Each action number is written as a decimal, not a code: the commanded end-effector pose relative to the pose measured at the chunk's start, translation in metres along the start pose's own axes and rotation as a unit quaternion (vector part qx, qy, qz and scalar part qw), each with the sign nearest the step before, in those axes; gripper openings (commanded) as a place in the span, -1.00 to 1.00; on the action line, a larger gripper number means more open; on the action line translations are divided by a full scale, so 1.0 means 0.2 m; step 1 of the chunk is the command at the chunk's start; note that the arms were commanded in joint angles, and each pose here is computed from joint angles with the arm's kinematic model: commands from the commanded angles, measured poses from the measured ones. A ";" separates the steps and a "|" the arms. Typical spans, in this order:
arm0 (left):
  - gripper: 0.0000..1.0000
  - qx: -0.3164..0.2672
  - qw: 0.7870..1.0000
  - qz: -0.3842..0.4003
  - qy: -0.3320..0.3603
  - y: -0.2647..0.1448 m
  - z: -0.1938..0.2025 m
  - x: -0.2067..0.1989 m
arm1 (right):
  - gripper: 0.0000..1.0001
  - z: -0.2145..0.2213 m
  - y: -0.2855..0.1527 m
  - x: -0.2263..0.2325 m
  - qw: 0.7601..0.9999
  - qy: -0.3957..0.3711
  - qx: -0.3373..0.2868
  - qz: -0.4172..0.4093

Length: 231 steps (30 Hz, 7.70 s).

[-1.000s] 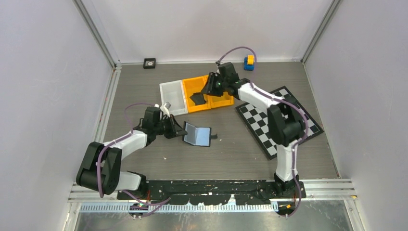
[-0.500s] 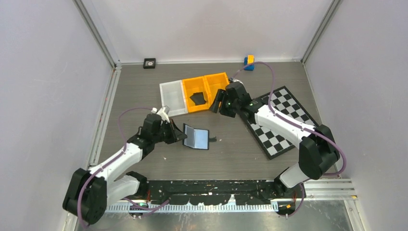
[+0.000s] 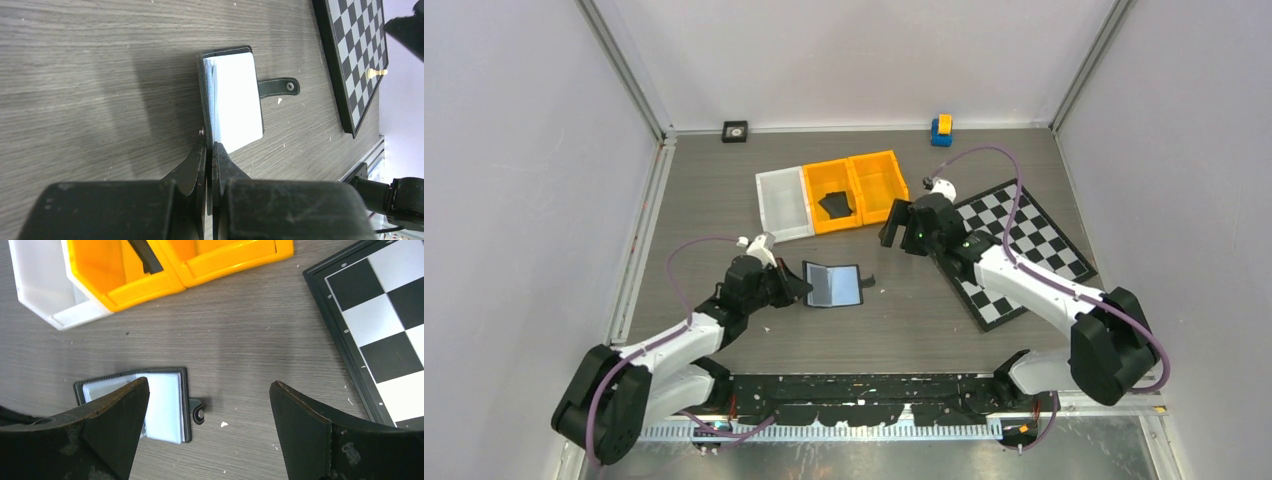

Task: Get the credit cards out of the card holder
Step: Remove the credit card from the card holder.

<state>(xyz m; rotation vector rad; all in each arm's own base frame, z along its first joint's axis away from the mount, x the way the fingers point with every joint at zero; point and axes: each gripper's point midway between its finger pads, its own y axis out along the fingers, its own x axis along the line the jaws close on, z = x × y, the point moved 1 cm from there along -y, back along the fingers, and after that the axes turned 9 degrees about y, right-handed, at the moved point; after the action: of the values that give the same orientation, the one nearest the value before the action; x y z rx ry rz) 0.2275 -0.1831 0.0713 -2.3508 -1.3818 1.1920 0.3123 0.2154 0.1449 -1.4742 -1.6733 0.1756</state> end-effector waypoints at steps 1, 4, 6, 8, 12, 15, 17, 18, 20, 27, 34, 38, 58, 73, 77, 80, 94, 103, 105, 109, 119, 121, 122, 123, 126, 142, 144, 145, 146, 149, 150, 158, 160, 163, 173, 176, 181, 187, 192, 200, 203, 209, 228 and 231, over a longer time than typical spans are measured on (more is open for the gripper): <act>-1.00 -0.064 0.996 0.041 0.038 0.06 -0.11 -0.06 | 0.88 -0.08 -0.05 0.16 0.992 -0.006 -0.055 -0.115; -1.00 -0.062 0.995 0.053 0.057 0.07 -0.11 -0.08 | 0.85 -0.02 0.01 0.13 0.992 -0.004 -0.047 -0.119; -1.00 -0.065 0.994 0.062 0.065 0.07 -0.12 -0.09 | 0.83 0.02 0.06 0.13 0.991 -0.009 -0.043 -0.125; -0.99 -0.068 0.992 0.078 0.070 0.08 -0.12 -0.12 | 0.83 0.03 0.11 0.13 0.991 -0.017 -0.040 -0.128; -0.99 -0.074 0.989 0.095 0.085 0.10 -0.15 -0.17 | 0.79 0.17 0.17 0.26 0.978 -0.029 0.030 -0.204; -0.99 -0.081 0.988 0.098 0.089 0.10 -0.18 -0.19 | 0.71 0.23 0.22 0.27 0.975 -0.059 0.078 -0.197; -0.96 -0.086 0.988 0.091 0.094 0.10 -0.19 -0.18 | 0.71 0.24 0.25 0.26 0.977 -0.060 0.078 -0.188; -0.95 -0.087 0.988 0.085 0.096 0.11 -0.18 -0.17 | 0.71 0.24 0.26 0.27 0.975 -0.059 0.071 -0.200; -0.93 -0.092 0.987 0.077 0.104 0.12 -0.19 -0.15 | 0.64 0.25 0.27 0.29 0.973 -0.053 0.072 -0.214; -0.91 -0.075 0.985 0.097 0.118 0.20 -0.13 -0.15 | 0.50 0.39 0.27 0.32 0.957 -0.054 0.086 -0.272; -0.75 -0.086 0.983 0.117 0.115 0.28 -0.14 -0.16 | 0.50 0.47 0.31 0.29 0.955 -0.075 0.062 -0.280; -0.74 -0.091 0.981 0.123 0.120 0.32 -0.17 -0.18 | 0.51 0.47 0.32 0.28 0.956 -0.105 0.043 -0.270; -0.84 -0.112 0.973 0.175 0.097 0.27 -0.14 -0.24 | 0.30 0.39 0.21 0.20 0.965 -0.114 0.010 -0.235; -0.83 -0.111 0.979 0.136 0.104 0.14 -0.24 -0.28 | 0.32 0.36 0.11 0.24 0.962 -0.113 0.017 -0.247; -0.80 -0.128 0.976 0.139 0.106 0.10 -0.25 -0.29 | 0.32 0.41 0.13 0.23 0.961 -0.111 0.035 -0.252; -0.81 -0.130 0.975 0.145 0.105 0.10 -0.24 -0.30 | 0.30 0.42 0.13 0.22 0.961 -0.106 0.031 -0.254; -0.78 -0.100 0.980 0.147 0.089 0.14 -0.19 -0.29 | -0.21 0.48 0.28 0.22 0.973 -0.098 0.066 -0.196; -0.79 -0.083 0.978 0.176 0.070 0.16 -0.16 -0.33 | -0.64 0.53 0.35 0.20 0.976 -0.091 0.096 -0.174; -0.84 -0.083 0.977 0.187 0.064 0.16 -0.15 -0.35 | -0.67 0.54 0.36 0.20 0.976 -0.090 0.100 -0.174; -0.85 -0.079 0.972 0.214 0.057 0.16 -0.14 -0.38 | -0.73 0.55 0.36 0.20 0.975 -0.089 0.105 -0.176; -0.87 -0.070 0.964 0.252 0.051 0.17 -0.13 -0.44 | -0.80 0.56 0.36 0.21 0.973 -0.091 0.112 -0.180; -0.87 -0.067 0.963 0.257 0.047 0.17 -0.13 -0.45 | -0.81 0.57 0.36 0.21 0.973 -0.091 0.113 -0.181; -0.87 -0.067 0.962 0.261 0.046 0.16 -0.13 -0.45 | -0.81 0.57 0.36 0.21 0.973 -0.091 0.113 -0.182; -0.87 -0.067 0.961 0.265 0.045 0.16 -0.13 -0.46 | -0.82 0.57 0.35 0.21 0.972 -0.091 0.114 -0.183; -0.88 -0.065 0.960 0.267 0.042 0.17 -0.12 -0.46 | -0.83 0.57 0.35 0.21 0.972 -0.090 0.114 -0.184; -0.92 -0.061 0.958 0.280 0.032 0.19 -0.12 -0.47 | -0.89 0.59 0.34 0.23 0.968 -0.084 0.123 -0.200; -0.96 -0.060 0.958 0.279 0.031 0.20 -0.12 -0.47 | -0.89 0.58 0.34 0.23 0.969 -0.084 0.122 -0.200; -0.98 -0.060 0.959 0.276 0.030 0.20 -0.12 -0.47 | -0.89 0.58 0.34 0.24 0.969 -0.084 0.121 -0.200; -0.99 -0.059 0.960 0.273 0.030 0.20 -0.12 -0.46 | -0.89 0.58 0.33 0.24 0.969 -0.084 0.120 -0.200; -1.00 -0.057 0.960 0.271 0.031 0.21 -0.12 -0.46 | -0.89 0.58 0.33 0.23 0.969 -0.083 0.120 -0.199; -1.00 -0.056 0.960 0.272 0.030 0.21 -0.12 -0.46 | -0.89 0.57 0.33 0.24 0.969 -0.083 0.119 -0.200; -1.00 -0.057 0.968 0.243 0.024 0.23 -0.12 -0.42 | -0.86 0.53 0.32 0.21 0.974 -0.083 0.101 -0.183; -1.00 -0.053 0.976 0.211 0.029 0.24 -0.12 -0.38 | -0.80 0.48 0.30 0.17 0.981 -0.083 0.078 -0.157; -1.00 -0.057 0.983 0.169 0.042 0.23 -0.14 -0.33 | -0.69 0.43 0.27 0.10 0.988 -0.078 0.054 -0.125; -1.00 -0.073 0.990 0.106 0.060 0.19 -0.17 -0.23 | -0.32 0.34 0.11 -0.01 0.994 -0.044 0.019 -0.094; -1.00 -0.069 0.991 0.103 0.060 0.20 -0.16 -0.22 | -0.23 0.33 0.04 0.01 0.993 -0.032 0.011 -0.117; -1.00 -0.061 0.992 0.094 0.058 0.22 -0.14 -0.20 | 0.01 0.39 0.05 0.05 0.989 -0.031 0.045 -0.137; -0.88 -0.045 0.995 0.075 0.051 0.26 -0.09 -0.14 | 0.01 0.52 0.18 0.08 0.985 -0.037 0.105 -0.128; -0.50 -0.036 0.996 0.079 0.037 0.30 -0.06 -0.13 | -0.19 0.58 0.28 0.09 0.984 -0.041 0.129 -0.112; -0.30 -0.015 0.992 0.127 0.004 0.37 -0.03 -0.14 | -0.42 0.59 0.31 0.05 0.986 -0.045 0.130 -0.089; -0.70 -0.022 0.990 0.139 -0.011 0.36 -0.05 -0.12 | -0.43 0.57 0.29 0.06 0.987 -0.046 0.125 -0.093; -0.92 -0.037 0.982 0.184 -0.029 0.34 -0.07 -0.15 | -0.32 0.50 0.17 0.11 0.986 -0.038 0.106 -0.126; -0.95 -0.072 0.963 0.244 -0.087 0.21 -0.14 -0.28 | 0.02 0.55 0.07 0.38 0.933 0.082 0.137 -0.321; -0.95 -0.065 0.959 0.260 -0.095 0.18 -0.15 -0.32 | -0.07 0.54 0.08 0.42 0.920 0.108 0.143 -0.349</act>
<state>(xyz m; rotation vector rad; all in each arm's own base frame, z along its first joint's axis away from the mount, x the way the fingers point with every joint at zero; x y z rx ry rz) 0.2567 -0.2411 0.0699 -2.7130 -1.0277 1.5488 0.2486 0.3202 0.0764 -0.7596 -1.7622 0.0613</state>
